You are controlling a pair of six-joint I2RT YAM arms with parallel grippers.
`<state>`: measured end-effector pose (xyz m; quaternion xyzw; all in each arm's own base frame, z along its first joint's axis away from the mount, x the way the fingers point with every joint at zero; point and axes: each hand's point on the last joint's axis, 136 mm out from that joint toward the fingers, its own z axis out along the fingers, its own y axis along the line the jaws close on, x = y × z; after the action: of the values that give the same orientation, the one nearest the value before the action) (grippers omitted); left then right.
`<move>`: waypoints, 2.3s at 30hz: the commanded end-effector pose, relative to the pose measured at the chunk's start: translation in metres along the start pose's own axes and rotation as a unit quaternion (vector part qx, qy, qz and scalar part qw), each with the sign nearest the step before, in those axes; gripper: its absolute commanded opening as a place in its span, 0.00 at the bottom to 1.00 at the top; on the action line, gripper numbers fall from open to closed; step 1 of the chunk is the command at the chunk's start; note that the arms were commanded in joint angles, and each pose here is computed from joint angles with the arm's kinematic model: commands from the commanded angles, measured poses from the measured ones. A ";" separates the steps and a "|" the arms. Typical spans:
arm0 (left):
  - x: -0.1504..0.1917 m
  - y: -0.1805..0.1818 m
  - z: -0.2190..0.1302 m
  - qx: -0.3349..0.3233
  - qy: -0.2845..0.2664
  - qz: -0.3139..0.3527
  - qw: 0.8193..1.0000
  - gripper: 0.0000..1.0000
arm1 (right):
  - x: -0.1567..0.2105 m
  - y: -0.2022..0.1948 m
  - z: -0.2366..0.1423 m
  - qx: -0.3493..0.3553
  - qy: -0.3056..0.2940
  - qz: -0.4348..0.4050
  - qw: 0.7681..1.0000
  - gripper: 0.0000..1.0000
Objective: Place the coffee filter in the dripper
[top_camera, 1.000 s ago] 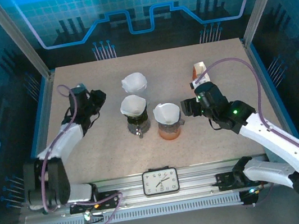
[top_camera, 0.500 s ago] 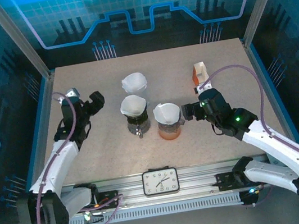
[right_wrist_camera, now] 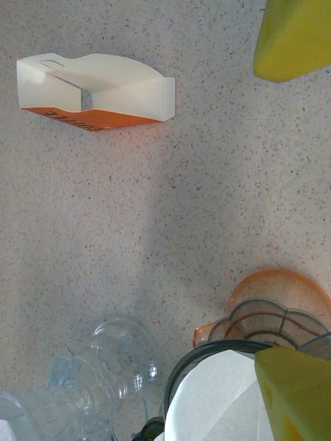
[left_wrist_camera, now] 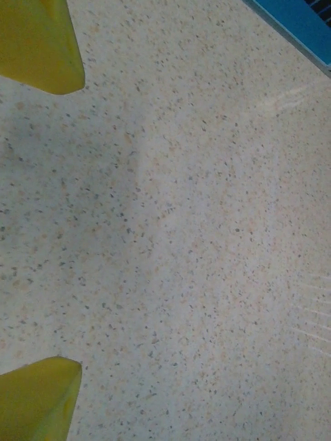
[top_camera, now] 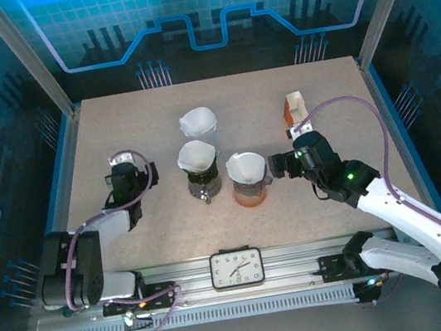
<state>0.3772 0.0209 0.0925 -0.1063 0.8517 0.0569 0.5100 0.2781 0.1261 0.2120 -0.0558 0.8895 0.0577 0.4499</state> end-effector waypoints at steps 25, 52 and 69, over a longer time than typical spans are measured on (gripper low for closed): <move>-0.013 -0.005 0.011 0.033 -0.093 -0.011 0.995 0.99 | -0.004 -0.117 0.047 0.189 -0.024 0.030 0.981 1.00; -0.012 -0.005 0.011 0.034 -0.092 -0.010 0.995 0.99 | 0.021 -0.132 0.143 0.104 -0.137 -0.027 0.985 1.00; -0.012 -0.005 0.011 0.033 -0.092 -0.011 0.995 0.99 | 0.026 -0.141 0.141 0.129 -0.155 -0.018 0.979 1.00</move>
<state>0.3856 0.0207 0.0849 -0.0986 0.8140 0.0359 0.5713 0.3922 0.0115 0.0906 -0.0146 0.8216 -0.0552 0.5672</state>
